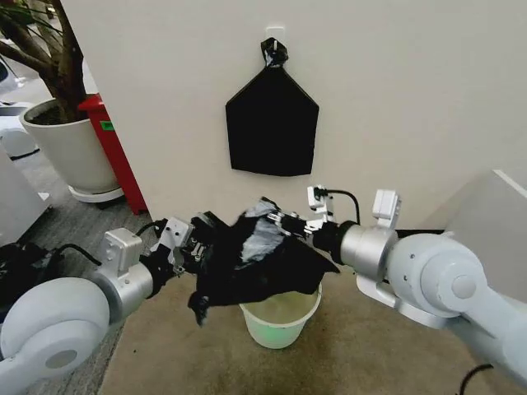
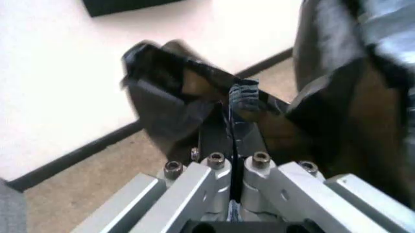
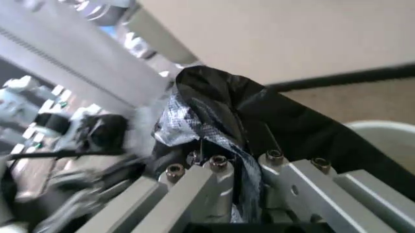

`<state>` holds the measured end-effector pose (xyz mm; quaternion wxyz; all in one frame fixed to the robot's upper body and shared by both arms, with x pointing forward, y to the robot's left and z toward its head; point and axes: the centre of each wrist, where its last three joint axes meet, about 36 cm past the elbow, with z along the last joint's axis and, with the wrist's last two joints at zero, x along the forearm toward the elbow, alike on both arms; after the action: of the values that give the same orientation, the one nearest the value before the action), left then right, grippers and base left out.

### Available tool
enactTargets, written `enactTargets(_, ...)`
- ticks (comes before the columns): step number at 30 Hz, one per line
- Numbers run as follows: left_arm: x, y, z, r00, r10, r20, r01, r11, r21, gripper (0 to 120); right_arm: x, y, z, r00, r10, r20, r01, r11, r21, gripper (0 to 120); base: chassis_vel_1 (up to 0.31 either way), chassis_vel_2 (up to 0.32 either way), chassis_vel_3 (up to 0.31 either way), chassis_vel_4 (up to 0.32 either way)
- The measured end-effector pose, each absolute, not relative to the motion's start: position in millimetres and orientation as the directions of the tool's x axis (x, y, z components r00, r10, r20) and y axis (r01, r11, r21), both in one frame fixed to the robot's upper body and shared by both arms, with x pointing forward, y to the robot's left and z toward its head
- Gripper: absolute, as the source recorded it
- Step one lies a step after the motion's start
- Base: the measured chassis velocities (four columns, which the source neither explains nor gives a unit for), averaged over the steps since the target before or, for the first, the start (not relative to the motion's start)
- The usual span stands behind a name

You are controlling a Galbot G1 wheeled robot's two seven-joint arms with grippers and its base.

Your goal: Place the garbage bag over the trash bin.

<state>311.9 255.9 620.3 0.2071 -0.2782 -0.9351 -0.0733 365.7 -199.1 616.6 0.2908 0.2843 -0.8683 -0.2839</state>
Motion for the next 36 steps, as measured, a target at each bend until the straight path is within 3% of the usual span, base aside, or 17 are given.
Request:
enactTargets(24, 353.6, 259.5, 556.5, -0.725, 0.49, 0.484, 0.523, 0.849, -0.078, 0, 376.9, -227.2, 520.1, -0.721, -0.46, 0.518, -0.125, 0.822, 0.556, 0, 0.0, 0.0, 0.0, 0.0)
enactTargets(29, 385.4, 247.1, 557.4, -0.753, 0.501, 0.427, 0.516, 0.852, -0.091, 0, 371.3, -236.3, 520.8, -0.733, -0.438, 0.521, -0.115, 0.834, 0.539, 0, 0.0, 0.0, 0.0, 0.0)
enactTargets(36, 409.6, 232.1, 593.8, -0.777, 0.527, 0.344, 0.536, 0.841, -0.076, 0, 355.7, -240.4, 561.6, -0.772, -0.43, 0.469, -0.157, 0.843, 0.514, 0, 0.0, 0.0, 0.0, 0.0)
